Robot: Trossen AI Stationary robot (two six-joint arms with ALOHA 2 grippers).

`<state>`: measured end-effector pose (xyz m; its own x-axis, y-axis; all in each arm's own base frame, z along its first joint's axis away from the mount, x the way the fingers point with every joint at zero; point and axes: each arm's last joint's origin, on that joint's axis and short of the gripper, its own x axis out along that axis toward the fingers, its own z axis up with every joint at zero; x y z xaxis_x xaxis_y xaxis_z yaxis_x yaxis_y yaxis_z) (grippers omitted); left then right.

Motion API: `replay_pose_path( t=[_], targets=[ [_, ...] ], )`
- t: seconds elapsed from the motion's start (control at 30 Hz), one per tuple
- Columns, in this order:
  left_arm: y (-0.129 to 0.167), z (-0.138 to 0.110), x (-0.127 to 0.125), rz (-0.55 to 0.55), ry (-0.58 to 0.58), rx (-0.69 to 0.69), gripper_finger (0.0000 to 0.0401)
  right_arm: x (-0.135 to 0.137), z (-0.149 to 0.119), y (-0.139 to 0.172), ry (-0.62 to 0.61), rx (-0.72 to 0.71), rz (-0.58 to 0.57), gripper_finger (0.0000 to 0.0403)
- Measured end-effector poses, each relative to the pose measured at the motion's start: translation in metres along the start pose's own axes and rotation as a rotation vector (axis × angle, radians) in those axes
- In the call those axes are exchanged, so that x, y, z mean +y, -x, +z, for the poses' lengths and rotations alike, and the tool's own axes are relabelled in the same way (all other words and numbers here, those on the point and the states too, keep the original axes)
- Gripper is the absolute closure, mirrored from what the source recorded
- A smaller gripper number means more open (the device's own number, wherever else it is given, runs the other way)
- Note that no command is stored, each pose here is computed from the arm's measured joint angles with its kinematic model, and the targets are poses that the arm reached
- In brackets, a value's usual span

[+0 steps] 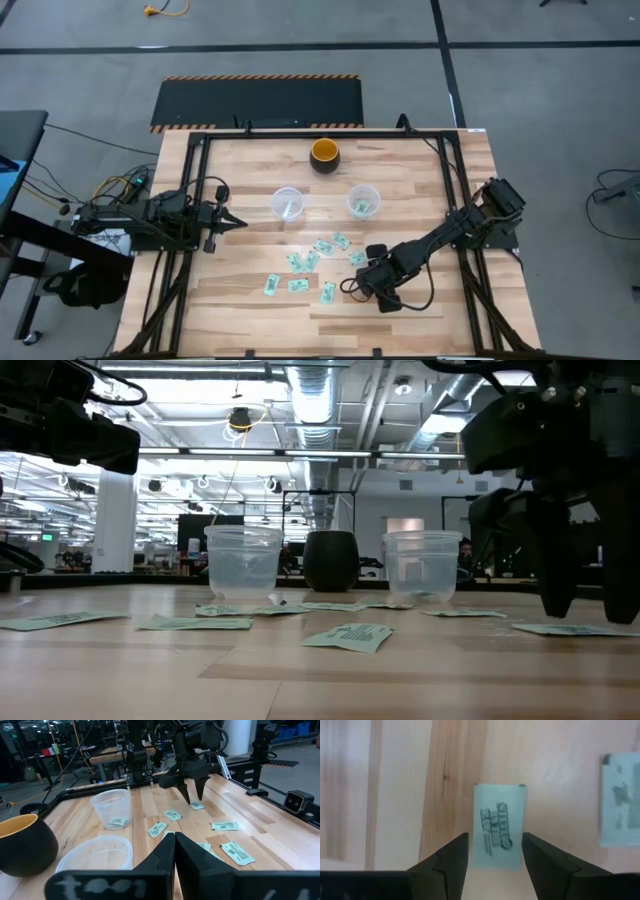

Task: Pick and place Stevia / Truvia into bins
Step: Put the stevia packet into the right transparent container

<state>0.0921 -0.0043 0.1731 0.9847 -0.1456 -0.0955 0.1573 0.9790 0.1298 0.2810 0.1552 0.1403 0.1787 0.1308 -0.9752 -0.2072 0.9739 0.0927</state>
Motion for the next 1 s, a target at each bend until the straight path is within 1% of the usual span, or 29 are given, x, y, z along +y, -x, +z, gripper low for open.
replay_pose_path(
  t=[0.17,0.4,0.5,0.77,1.0],
  targets=[
    [0.000,0.000,0.000,0.000,0.011,0.000,0.0401,0.000,0.001,-0.007,0.006,0.013,-0.001,0.0227],
    [0.000,0.000,0.000,0.000,-0.004,0.001,0.0401,-0.001,0.000,-0.016,0.014,0.047,-0.010,0.0243],
    [0.000,0.000,0.000,0.000,0.005,0.001,0.0401,-0.003,0.000,-0.016,0.009,0.045,-0.010,0.0257],
    [0.000,0.000,0.000,0.000,0.001,0.001,0.0401,-0.003,0.000,-0.015,0.008,0.041,-0.011,0.0310],
    [0.000,0.000,0.000,0.000,0.002,0.001,0.0401,-0.004,-0.001,-0.014,0.007,0.058,-0.016,0.0337]
  ],
)
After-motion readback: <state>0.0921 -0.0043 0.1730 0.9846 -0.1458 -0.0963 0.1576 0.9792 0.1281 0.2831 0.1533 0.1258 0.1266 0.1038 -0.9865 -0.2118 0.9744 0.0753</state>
